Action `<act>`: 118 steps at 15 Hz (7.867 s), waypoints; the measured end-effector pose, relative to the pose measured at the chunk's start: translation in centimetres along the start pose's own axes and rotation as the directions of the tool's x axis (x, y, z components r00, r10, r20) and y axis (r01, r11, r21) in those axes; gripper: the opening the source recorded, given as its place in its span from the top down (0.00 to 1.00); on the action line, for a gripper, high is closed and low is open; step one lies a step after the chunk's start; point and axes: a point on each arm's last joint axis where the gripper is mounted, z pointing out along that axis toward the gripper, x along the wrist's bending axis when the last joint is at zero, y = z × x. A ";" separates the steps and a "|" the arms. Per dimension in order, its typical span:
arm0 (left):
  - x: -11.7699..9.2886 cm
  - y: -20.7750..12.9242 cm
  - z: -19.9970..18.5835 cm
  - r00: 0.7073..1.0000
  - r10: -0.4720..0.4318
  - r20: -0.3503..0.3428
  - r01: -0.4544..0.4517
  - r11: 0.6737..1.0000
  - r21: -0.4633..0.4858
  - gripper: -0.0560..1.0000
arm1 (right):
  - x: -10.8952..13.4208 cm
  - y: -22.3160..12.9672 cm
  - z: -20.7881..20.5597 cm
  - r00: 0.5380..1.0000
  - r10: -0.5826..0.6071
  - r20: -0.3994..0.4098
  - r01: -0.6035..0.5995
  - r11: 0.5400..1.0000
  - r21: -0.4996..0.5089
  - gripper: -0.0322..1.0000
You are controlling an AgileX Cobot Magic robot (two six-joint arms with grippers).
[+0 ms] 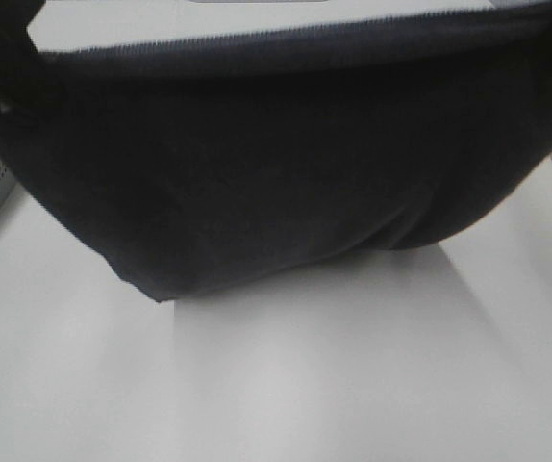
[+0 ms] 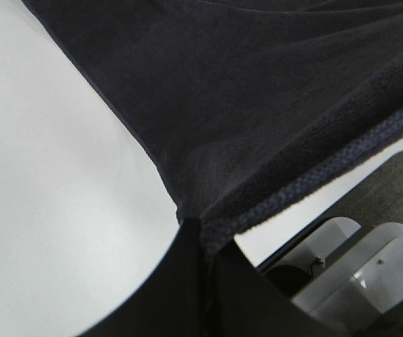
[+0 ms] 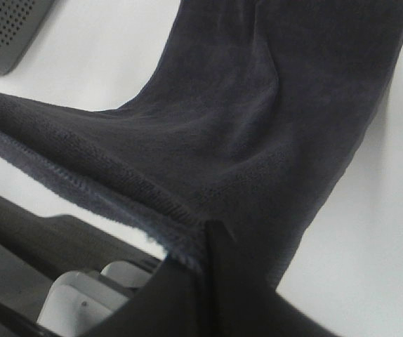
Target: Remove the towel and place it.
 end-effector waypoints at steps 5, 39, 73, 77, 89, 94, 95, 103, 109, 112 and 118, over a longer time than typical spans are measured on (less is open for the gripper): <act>-0.3 -4.3 1.6 0.996 -0.059 0.065 0.052 0.994 0.101 0.95 | -0.6 -3.9 2.4 0.994 0.102 -0.034 -0.098 0.990 0.098 0.96; -2.7 -11.2 22.7 0.977 -0.082 0.197 -0.109 0.602 0.791 0.95 | -7.4 -13.5 21.6 0.971 0.220 0.093 -0.195 0.507 0.840 0.96; 2.2 4.2 17.8 0.970 -0.055 0.239 -0.043 0.921 0.387 0.24 | -9.5 1.7 13.5 0.971 0.225 0.080 -0.239 0.916 0.323 0.28; 8.2 6.3 15.4 0.976 -0.145 0.165 0.094 0.954 0.284 0.24 | -13.0 4.7 12.6 0.954 0.295 0.046 -0.297 0.920 0.257 0.28; 24.9 9.5 23.2 0.916 -0.381 0.123 0.367 0.922 0.128 0.15 | -22.2 17.1 25.1 0.965 0.263 0.001 -0.256 0.938 0.234 0.20; 25.9 10.3 28.4 0.879 -0.418 0.229 0.408 0.908 0.092 0.15 | -23.9 16.0 29.3 0.952 0.307 0.006 -0.295 0.909 0.293 0.13; 26.1 10.3 29.1 0.875 -0.421 0.240 0.413 0.907 0.084 0.15 | -24.1 16.2 29.9 0.950 0.311 -0.013 -0.295 0.912 0.286 0.13; 25.4 10.9 31.6 0.902 -0.367 0.228 0.378 0.926 -0.008 0.15 | -24.8 15.3 32.9 0.940 0.335 -0.067 -0.299 0.900 0.317 0.13; 24.5 10.8 33.1 0.889 -0.376 0.263 0.389 0.921 0.004 0.16 | -24.4 15.3 33.4 0.945 0.321 -0.064 -0.284 0.902 0.325 0.17; 22.6 11.3 33.9 0.895 -0.351 0.275 0.364 0.931 0.005 0.17 | -23.2 15.7 34.1 0.954 0.294 -0.052 -0.265 0.914 0.308 0.20; 18.0 12.6 35.7 0.915 -0.292 0.278 0.309 0.951 -0.019 0.18 | -18.9 16.7 36.5 0.988 0.153 0.015 -0.152 0.954 0.257 0.30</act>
